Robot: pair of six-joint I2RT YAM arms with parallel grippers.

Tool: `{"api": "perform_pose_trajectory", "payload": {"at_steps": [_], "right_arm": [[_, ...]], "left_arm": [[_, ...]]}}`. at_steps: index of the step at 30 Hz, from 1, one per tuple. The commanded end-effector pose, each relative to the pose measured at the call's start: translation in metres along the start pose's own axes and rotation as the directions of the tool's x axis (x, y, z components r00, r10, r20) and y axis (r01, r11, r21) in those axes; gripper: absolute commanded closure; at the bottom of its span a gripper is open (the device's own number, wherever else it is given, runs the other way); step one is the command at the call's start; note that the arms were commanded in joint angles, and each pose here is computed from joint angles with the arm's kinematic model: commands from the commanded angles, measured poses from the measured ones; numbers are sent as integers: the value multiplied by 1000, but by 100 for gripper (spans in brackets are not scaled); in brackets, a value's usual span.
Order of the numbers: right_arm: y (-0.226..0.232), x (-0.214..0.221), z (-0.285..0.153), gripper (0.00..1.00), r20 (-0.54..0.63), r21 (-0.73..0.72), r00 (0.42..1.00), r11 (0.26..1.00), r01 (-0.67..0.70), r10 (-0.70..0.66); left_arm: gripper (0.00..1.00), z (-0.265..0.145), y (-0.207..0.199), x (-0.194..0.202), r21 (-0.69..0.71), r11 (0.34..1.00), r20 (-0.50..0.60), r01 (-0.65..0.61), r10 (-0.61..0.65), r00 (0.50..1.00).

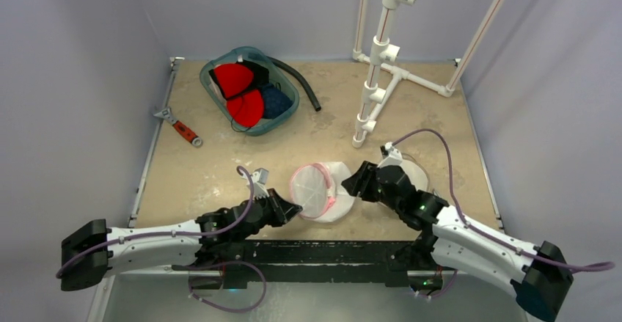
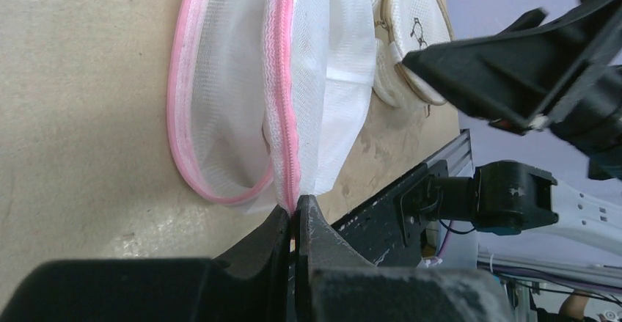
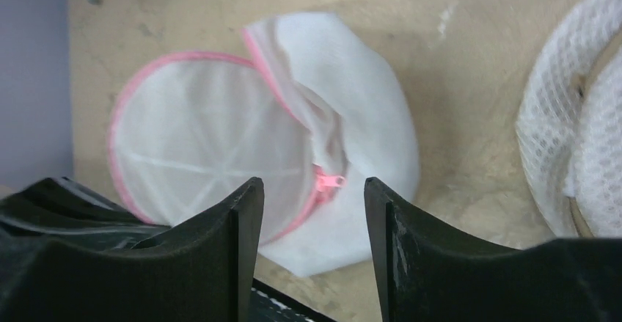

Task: Unzip the laundry bag and remove the bra
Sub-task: Close the laundry bag at the center of the board.

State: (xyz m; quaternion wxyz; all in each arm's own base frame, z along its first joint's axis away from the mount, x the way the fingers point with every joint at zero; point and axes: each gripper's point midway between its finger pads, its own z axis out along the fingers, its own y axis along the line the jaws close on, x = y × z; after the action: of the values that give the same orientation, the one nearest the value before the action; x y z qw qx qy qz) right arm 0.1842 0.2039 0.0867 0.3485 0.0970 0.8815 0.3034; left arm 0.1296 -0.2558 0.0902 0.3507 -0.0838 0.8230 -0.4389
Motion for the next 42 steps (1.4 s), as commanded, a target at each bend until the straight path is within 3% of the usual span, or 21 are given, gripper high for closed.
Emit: {"api": "perform_pose_trajectory", "payload": {"at_steps": [1, 4, 7, 12, 16, 23, 36, 40, 42], "right_arm": [[41, -38, -18, 44, 85, -94, 991, 989, 111, -103], [63, -22, -9, 44, -10, -188, 985, 968, 166, -170], [57, -3, 9, 44, -114, -153, 971, 970, 191, -210], [46, 2, 24, 42, -115, -123, 971, 973, 194, -208], [31, 14, 39, 42, -173, -56, 960, 975, 215, -222], [20, 42, 49, 47, -260, -69, 945, 980, 188, -200], [12, 53, 61, 76, -279, -57, 946, 986, 156, -165], [13, 44, 54, 98, -254, -44, 953, 986, 159, -165], [16, 32, 45, 100, -218, -31, 962, 986, 164, -167]], "left_arm": [[100, 4, -38, -8, 121, 993, 18, 6, -9, 1000], [100, 4, -35, -9, 112, 994, 28, 8, -11, 1000], [100, 3, -31, -11, 104, 995, 37, 7, -11, 999], [100, 1, -31, -11, 105, 994, 39, 8, -12, 999], [100, 1, -29, -11, 103, 995, 38, 7, -11, 999], [100, 2, -29, -11, 104, 995, 40, 3, -7, 999], [100, 2, -27, -5, 103, 995, 16, -7, 6, 1000], [100, 1, -25, -4, 101, 995, 14, -9, 7, 1000], [100, 1, -25, -5, 95, 995, 14, -10, 9, 1000]]}}
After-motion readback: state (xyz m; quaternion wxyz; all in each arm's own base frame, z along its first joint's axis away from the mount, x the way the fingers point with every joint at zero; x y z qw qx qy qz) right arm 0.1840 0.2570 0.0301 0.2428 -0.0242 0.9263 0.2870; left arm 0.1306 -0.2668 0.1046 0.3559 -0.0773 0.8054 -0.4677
